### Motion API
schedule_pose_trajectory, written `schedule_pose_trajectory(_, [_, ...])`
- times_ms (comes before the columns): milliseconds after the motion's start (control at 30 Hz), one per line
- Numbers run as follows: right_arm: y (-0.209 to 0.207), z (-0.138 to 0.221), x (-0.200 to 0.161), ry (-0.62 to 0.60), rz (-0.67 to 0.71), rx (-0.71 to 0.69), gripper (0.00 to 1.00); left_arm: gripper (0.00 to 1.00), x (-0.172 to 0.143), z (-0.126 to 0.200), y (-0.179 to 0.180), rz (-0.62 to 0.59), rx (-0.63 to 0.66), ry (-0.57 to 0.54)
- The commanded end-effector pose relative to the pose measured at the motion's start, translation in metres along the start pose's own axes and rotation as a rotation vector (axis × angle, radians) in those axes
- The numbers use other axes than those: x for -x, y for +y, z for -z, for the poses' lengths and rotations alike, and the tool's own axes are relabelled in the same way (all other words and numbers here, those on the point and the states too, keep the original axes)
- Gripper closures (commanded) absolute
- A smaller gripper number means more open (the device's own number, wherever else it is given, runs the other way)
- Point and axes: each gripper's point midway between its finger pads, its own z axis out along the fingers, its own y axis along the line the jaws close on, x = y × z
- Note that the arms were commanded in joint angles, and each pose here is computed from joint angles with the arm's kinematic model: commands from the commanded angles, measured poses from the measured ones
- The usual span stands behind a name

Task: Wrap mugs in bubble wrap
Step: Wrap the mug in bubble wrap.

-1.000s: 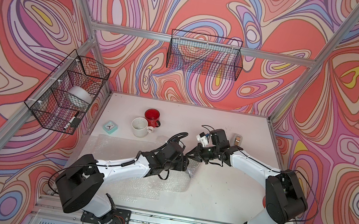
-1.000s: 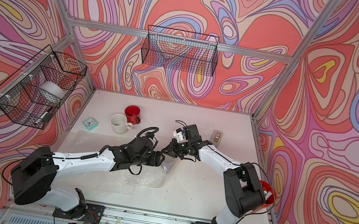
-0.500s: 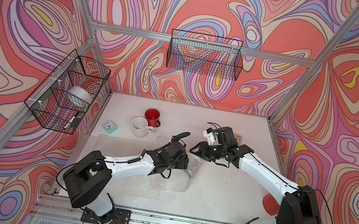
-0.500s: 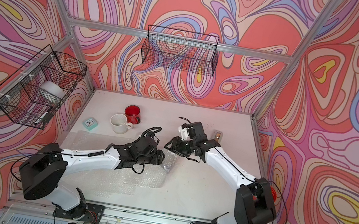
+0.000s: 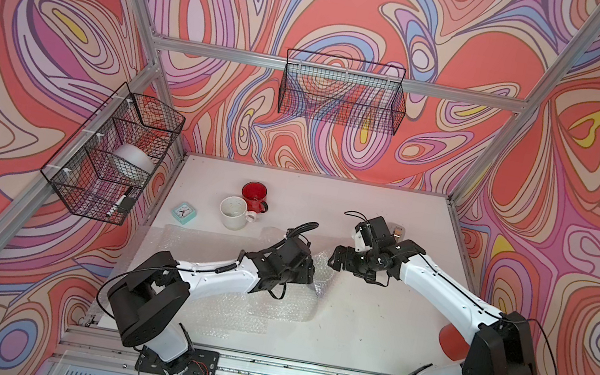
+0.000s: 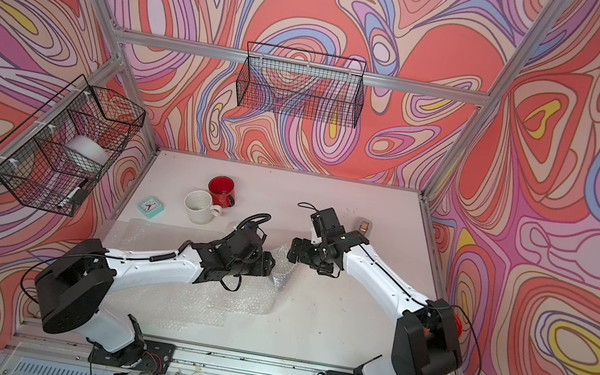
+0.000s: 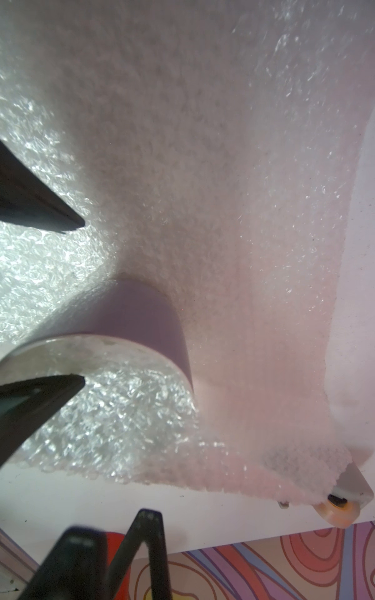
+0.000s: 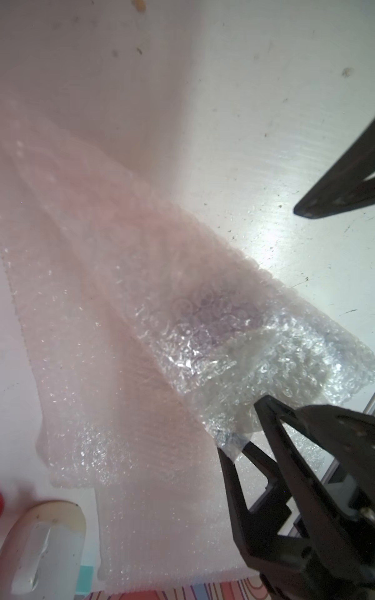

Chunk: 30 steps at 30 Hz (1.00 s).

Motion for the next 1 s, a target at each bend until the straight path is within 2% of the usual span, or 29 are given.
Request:
schedule_pose_trajectory(0, [0.012,-0.001,0.005,0.002,0.03,0.02,0.09,0.28,0.003,0.0,0.005,0.022,0.028,-0.005])
schedule_pose_trajectory(400, [-0.018,-0.048,-0.02,0.141,0.046,-0.204,0.13,0.27,-0.001,-0.006,0.011,0.025,0.068,0.019])
schedule_pose_trajectory(667, [-0.016,-0.068,-0.024,0.191,0.044,-0.227,0.12,0.26,-0.002,-0.011,0.02,0.025,0.134,0.035])
schedule_pose_trajectory(767, [0.001,-0.054,-0.01,0.109,0.056,-0.154,0.12,0.26,-0.005,-0.014,0.02,0.018,0.147,0.055])
schedule_pose_trajectory(833, [0.02,-0.028,0.01,-0.036,0.075,-0.062,0.11,0.27,-0.006,-0.016,0.02,0.013,0.147,0.063])
schedule_pose_trajectory(967, [0.014,-0.001,0.035,-0.17,0.056,-0.063,0.1,0.29,-0.006,-0.019,0.019,0.015,0.136,0.065])
